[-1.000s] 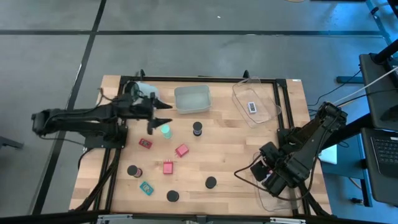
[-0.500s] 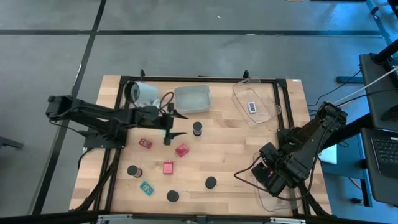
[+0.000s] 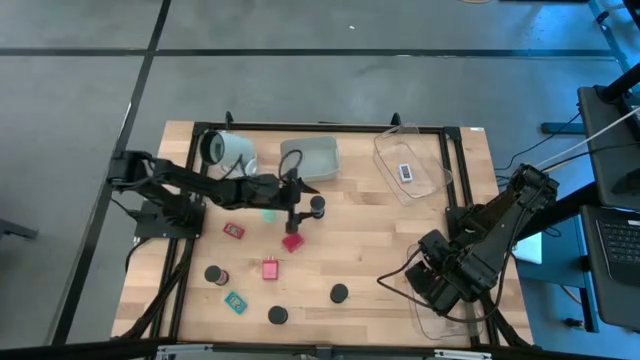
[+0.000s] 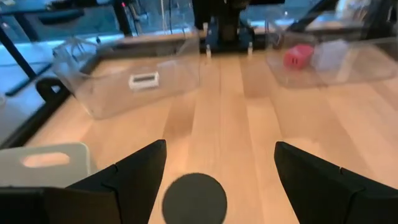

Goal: Pick & Place Office items
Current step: Put the top blue hourglass into the gray bin

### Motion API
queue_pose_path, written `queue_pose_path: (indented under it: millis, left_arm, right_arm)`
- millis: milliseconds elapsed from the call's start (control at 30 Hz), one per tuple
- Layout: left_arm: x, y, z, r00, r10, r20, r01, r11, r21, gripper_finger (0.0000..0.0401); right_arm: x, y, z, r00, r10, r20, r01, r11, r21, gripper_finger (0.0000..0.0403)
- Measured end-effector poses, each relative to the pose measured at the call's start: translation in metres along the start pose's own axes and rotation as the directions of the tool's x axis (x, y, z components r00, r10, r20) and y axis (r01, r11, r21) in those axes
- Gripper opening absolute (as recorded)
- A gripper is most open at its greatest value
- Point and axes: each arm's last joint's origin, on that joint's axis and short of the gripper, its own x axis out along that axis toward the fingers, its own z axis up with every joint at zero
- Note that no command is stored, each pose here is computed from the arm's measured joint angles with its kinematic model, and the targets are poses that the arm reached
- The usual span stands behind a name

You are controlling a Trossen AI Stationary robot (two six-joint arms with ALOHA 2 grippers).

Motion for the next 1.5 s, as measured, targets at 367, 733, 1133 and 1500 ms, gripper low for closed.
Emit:
queue_pose_path:
  millis: [367,733,1133,1500]
  left_arm:
    - [0.024,-0.001,-0.006,0.998,0.025,-0.051,-0.022,0.998,0.066,0.0297]
    - [0.031,0.013,-0.018,0.991,0.085,-0.104,-0.079,0.995,0.056,0.0297]
    - [0.030,0.018,-0.025,0.987,0.035,-0.160,-0.044,0.998,-0.047,0.0297]
    - [0.030,0.018,-0.028,0.981,0.009,-0.196,-0.030,0.994,-0.107,0.0289]
  right_arm:
    - [0.000,0.000,0.000,1.000,0.000,0.000,0.000,1.000,0.021,0.0286]
    - [0.000,0.000,0.000,1.000,0.001,0.003,-0.001,1.000,0.019,0.0286]
    - [0.000,0.000,0.000,1.000,0.001,0.003,-0.001,1.000,0.019,0.0286]
    - [0.000,0.000,0.000,1.000,0.001,0.003,-0.001,1.000,0.020,0.0286]
